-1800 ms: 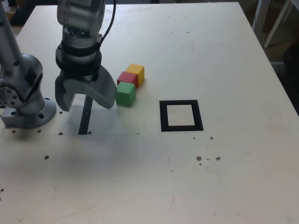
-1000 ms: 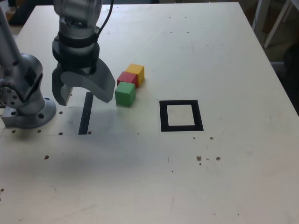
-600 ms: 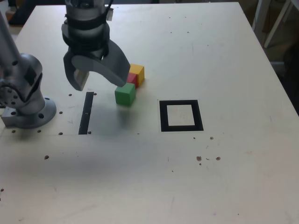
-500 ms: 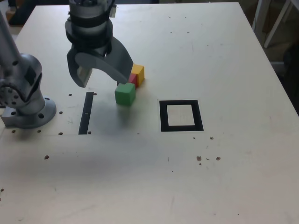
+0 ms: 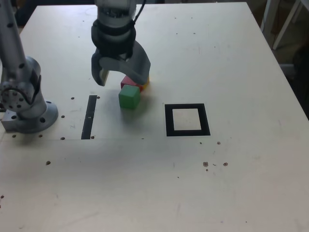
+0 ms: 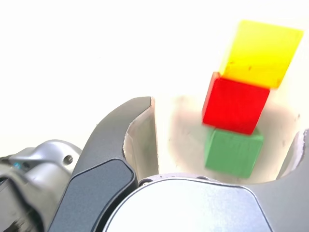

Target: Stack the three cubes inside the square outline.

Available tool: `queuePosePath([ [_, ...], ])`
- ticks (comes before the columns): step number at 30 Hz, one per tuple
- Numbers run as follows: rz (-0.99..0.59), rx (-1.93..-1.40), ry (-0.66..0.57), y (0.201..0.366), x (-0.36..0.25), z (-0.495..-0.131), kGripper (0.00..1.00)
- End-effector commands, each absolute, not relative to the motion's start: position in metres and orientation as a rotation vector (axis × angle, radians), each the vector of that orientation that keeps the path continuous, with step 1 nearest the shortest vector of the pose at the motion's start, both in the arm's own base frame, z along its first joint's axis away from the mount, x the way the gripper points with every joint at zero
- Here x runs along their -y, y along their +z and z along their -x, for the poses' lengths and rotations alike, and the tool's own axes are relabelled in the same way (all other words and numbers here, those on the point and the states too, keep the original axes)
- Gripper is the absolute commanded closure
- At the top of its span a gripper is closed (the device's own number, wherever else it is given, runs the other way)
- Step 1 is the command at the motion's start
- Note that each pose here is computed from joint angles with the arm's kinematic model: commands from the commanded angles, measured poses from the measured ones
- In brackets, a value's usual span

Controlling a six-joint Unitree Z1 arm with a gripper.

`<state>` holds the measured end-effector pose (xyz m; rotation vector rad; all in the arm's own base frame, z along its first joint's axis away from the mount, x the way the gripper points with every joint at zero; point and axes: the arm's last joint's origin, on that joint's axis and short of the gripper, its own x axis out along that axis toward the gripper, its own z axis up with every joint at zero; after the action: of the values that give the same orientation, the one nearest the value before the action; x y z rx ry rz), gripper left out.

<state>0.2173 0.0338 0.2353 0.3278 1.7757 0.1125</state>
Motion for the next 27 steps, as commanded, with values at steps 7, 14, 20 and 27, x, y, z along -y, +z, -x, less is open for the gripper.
queuePosePath([
  [7,-0.310,-1.826,0.125,0.202,-0.050,-0.239,0.06],
  [14,-0.322,-1.811,0.141,0.196,-0.052,-0.243,0.15],
  [20,-0.315,-1.799,0.162,0.191,-0.051,-0.240,0.38],
  [27,-0.349,-1.769,0.172,0.197,-0.044,-0.241,0.64],
])
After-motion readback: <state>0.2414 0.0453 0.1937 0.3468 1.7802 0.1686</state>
